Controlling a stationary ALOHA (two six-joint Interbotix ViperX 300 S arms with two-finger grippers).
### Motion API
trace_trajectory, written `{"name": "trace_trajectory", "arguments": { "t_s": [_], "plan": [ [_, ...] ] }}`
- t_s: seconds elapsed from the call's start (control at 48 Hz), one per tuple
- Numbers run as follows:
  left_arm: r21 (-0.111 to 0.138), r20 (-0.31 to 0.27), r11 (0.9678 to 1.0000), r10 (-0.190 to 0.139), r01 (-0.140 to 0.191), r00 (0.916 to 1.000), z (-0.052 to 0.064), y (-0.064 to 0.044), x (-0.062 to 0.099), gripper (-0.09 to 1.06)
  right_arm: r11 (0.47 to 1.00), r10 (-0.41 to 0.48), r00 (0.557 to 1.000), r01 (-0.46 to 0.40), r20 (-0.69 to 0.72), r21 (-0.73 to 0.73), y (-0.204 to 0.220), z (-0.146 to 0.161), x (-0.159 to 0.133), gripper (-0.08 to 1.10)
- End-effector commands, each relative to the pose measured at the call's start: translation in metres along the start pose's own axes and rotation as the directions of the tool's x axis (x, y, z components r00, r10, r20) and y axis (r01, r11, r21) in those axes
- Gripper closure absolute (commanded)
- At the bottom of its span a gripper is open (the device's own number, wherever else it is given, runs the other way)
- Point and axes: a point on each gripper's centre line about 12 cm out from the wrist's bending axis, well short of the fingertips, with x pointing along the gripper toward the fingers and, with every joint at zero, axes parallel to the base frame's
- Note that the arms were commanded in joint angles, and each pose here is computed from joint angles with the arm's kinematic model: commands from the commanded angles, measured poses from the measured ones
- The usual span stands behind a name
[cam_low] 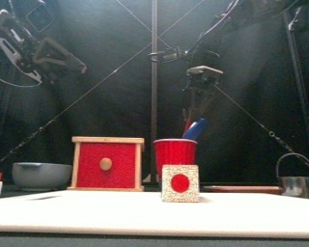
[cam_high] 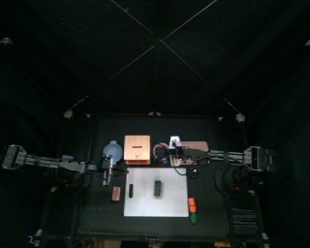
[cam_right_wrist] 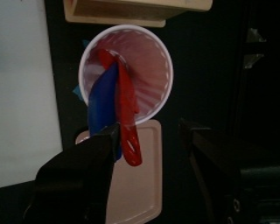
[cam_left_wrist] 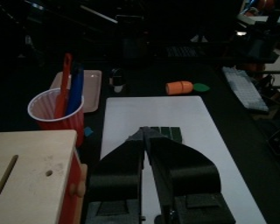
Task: Cut the sushi into 4 pieces with the knife
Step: Pick up the knife at its handle with right hand
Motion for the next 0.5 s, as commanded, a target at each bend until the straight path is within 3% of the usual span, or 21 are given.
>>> {"name": "trace_trajectory", "arguments": {
  "t_s": [0.021, 0.5],
  "plan": [
    [-0.002, 0.02, 1.0, 0.003, -0.003, 0.9998, 0.005, 0.001, 0.001, 0.48, 1.0, -0.017, 1.0, 0.017, 0.01, 0.01, -0.009, 0.007, -0.007, 0.14],
    [-0.002, 0.008, 1.0, 0.005, -0.005, 1.0, 0.001, 0.001, 0.0, 0.48, 1.0, -0.017, 0.998, 0.018, -0.059, 0.004, -0.013, 0.013, 0.008, 0.15]
  ]
}}
